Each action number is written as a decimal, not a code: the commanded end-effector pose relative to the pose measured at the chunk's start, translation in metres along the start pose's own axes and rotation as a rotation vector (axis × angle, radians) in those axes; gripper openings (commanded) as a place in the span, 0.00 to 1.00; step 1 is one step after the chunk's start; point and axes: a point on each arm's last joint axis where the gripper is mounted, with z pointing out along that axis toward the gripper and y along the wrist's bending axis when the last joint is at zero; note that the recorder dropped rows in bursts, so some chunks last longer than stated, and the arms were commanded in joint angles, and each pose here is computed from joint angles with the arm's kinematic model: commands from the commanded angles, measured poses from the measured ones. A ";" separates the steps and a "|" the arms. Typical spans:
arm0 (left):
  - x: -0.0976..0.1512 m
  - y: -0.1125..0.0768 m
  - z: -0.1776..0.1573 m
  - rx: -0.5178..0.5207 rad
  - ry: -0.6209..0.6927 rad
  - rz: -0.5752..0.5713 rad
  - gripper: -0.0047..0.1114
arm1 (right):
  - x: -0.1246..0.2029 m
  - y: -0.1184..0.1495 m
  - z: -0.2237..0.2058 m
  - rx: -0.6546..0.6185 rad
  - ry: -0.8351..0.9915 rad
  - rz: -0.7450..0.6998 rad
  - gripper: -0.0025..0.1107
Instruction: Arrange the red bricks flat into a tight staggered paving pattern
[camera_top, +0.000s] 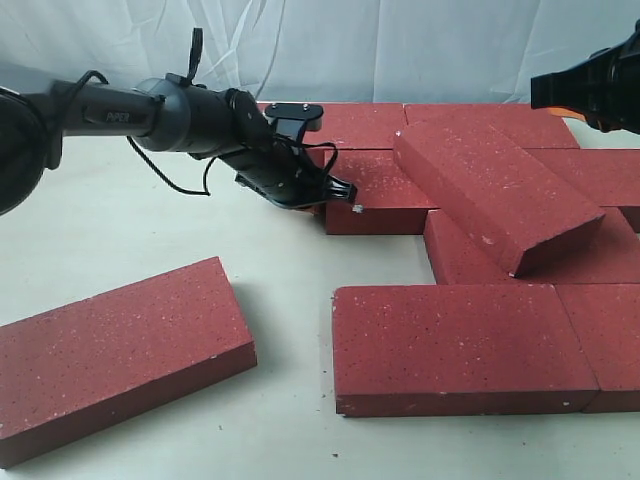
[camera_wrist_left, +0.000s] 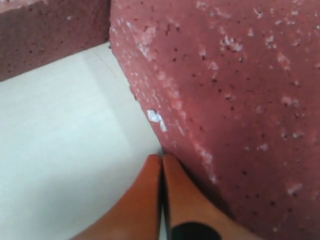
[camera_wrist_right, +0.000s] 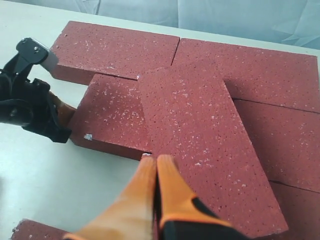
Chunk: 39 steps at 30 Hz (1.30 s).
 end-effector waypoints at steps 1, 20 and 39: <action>0.002 0.017 -0.002 -0.017 0.039 -0.027 0.04 | 0.000 -0.002 0.001 0.007 -0.007 0.001 0.01; -0.023 0.054 -0.140 -0.216 0.083 0.123 0.04 | 0.003 0.010 0.009 -0.071 0.025 -0.080 0.01; 0.121 0.042 -0.309 -0.307 -0.037 -0.065 0.04 | 0.053 0.127 0.060 -0.494 0.287 -0.377 0.01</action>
